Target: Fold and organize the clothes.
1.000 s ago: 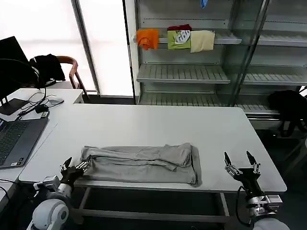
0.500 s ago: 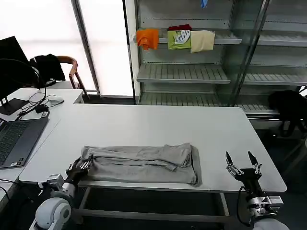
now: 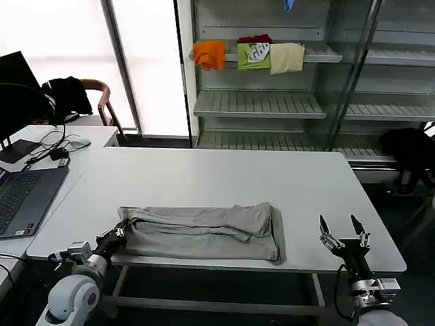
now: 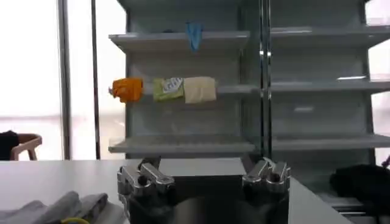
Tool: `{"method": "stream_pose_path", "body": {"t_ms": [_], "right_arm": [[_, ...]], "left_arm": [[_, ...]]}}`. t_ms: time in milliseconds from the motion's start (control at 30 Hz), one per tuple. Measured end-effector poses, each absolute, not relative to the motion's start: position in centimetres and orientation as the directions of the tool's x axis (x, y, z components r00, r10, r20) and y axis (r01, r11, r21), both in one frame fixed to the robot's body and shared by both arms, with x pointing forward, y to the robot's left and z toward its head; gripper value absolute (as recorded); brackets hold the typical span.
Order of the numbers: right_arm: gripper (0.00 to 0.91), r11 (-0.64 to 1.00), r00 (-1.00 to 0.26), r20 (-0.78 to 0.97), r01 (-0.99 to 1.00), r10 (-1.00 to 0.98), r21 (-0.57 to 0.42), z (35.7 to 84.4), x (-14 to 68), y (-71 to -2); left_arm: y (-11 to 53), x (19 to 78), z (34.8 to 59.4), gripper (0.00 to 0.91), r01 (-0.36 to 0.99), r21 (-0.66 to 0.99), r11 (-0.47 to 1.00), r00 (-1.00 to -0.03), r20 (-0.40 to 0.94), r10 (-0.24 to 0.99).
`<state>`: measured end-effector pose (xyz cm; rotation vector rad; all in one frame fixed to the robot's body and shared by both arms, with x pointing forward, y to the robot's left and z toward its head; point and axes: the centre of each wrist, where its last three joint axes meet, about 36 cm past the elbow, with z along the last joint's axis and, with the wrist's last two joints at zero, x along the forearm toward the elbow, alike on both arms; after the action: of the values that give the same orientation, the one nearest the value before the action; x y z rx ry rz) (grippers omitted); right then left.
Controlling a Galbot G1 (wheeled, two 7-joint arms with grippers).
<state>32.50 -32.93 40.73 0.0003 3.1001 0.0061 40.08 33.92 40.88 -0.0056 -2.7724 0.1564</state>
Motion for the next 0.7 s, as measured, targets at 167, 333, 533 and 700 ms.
{"method": "stream_pose_path", "body": {"t_ms": [167,333,533,700], "right_arm": [[0.907,1.000,-0.999,-0.042,-0.002,-0.002,0.002,40.7,32.5,-32.8],[0.907,1.000,-0.999,-0.042,-0.003,-0.003,-0.001,40.7,32.5,-32.8],[0.907,1.000,-0.999,-0.042,-0.003,-0.003,-0.002,40.7,32.5,-32.8],[0.907,1.000,-0.999,-0.041,-0.004,-0.004,-0.002,40.7,32.5,-32.7]], "left_arm": [[33.9,40.1,41.2,0.000,-0.017,-0.113,0.993,-0.937,0.349,0.024],[34.4,40.0,41.3,0.000,-0.021,-0.104,0.994,-0.938,0.347,0.017],[34.8,40.1,42.0,0.000,-0.022,-0.101,0.995,-0.943,0.333,0.013],[35.4,40.1,42.1,0.000,-0.020,-0.090,0.996,-0.943,0.333,0.011]]}}
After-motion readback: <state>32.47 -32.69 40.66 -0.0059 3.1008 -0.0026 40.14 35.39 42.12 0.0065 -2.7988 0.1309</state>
